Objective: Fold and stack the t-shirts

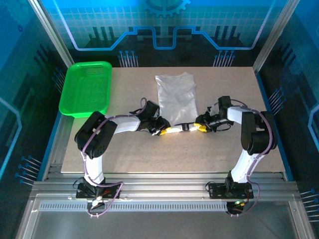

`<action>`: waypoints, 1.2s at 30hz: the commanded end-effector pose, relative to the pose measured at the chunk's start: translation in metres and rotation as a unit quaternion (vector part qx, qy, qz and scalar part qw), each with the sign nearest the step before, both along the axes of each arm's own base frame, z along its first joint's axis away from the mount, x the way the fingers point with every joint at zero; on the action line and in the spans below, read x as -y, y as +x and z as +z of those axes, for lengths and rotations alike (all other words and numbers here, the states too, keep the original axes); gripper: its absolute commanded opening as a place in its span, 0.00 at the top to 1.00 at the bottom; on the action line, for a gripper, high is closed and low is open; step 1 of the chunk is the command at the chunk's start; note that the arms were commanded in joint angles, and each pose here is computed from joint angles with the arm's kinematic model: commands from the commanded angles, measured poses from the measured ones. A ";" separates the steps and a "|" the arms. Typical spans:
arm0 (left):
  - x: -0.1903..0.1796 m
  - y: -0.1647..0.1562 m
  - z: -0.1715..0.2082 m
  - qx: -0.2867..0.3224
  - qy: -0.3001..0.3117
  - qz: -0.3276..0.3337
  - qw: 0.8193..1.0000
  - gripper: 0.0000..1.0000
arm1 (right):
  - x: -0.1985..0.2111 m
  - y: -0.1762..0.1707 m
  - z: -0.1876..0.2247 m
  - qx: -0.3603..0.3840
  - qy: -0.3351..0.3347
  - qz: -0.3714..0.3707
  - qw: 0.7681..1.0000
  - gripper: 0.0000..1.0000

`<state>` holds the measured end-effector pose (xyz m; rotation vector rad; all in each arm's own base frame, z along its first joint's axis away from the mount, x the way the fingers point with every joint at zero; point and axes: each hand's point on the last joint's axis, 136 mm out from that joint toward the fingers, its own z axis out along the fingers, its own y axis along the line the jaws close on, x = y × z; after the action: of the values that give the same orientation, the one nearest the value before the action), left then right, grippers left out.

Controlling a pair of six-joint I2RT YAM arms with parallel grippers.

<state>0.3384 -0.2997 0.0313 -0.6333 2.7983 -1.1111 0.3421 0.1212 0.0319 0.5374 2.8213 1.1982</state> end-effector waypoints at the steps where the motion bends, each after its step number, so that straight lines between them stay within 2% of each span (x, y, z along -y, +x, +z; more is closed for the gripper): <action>1: -0.005 -0.004 0.003 -0.006 0.026 -0.011 1.000 0.88 | -0.002 0.003 0.001 -0.016 -0.002 0.003 1.000 0.88; 3: -0.014 -0.010 0.007 -0.005 0.048 -0.018 0.999 1.00 | 0.006 -0.002 0.002 -0.024 -0.015 -0.003 1.000 0.96; 5: -0.023 -0.016 0.013 0.001 0.067 -0.027 0.997 1.00 | 0.013 -0.008 0.007 -0.033 -0.027 -0.007 0.999 1.00; 10: -0.038 -0.035 0.032 0.019 0.091 -0.049 0.994 1.00 | 0.013 -0.041 0.031 -0.035 -0.042 0.000 0.998 1.00; 19: -0.046 -0.117 0.047 0.015 0.093 -0.085 0.992 1.00 | -0.003 -0.159 0.044 -0.069 -0.060 0.014 0.996 1.00; 23: -0.038 -0.150 0.063 0.017 0.083 -0.103 0.991 1.00 | -0.008 -0.195 0.056 -0.064 -0.070 0.018 0.995 1.00; 26: -0.036 -0.164 0.076 0.021 0.066 -0.100 0.993 1.00 | -0.003 -0.200 0.068 -0.050 -0.081 0.012 0.995 1.00; 29: -0.037 -0.160 0.096 0.038 0.053 -0.094 0.993 1.00 | -0.006 -0.194 0.082 -0.042 -0.072 0.012 0.996 1.00; 33: -0.029 -0.135 0.124 0.062 0.031 -0.087 0.994 1.00 | -0.004 -0.169 0.109 -0.008 -0.081 0.012 0.997 1.00; 36: -0.026 -0.099 0.134 0.071 0.010 -0.069 0.995 1.00 | -0.002 -0.139 0.123 0.011 -0.081 0.015 0.997 1.00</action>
<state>0.2152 -0.2778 0.1598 -0.3033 2.7759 -1.1067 0.1865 0.1324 0.1474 0.4779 2.8860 1.0226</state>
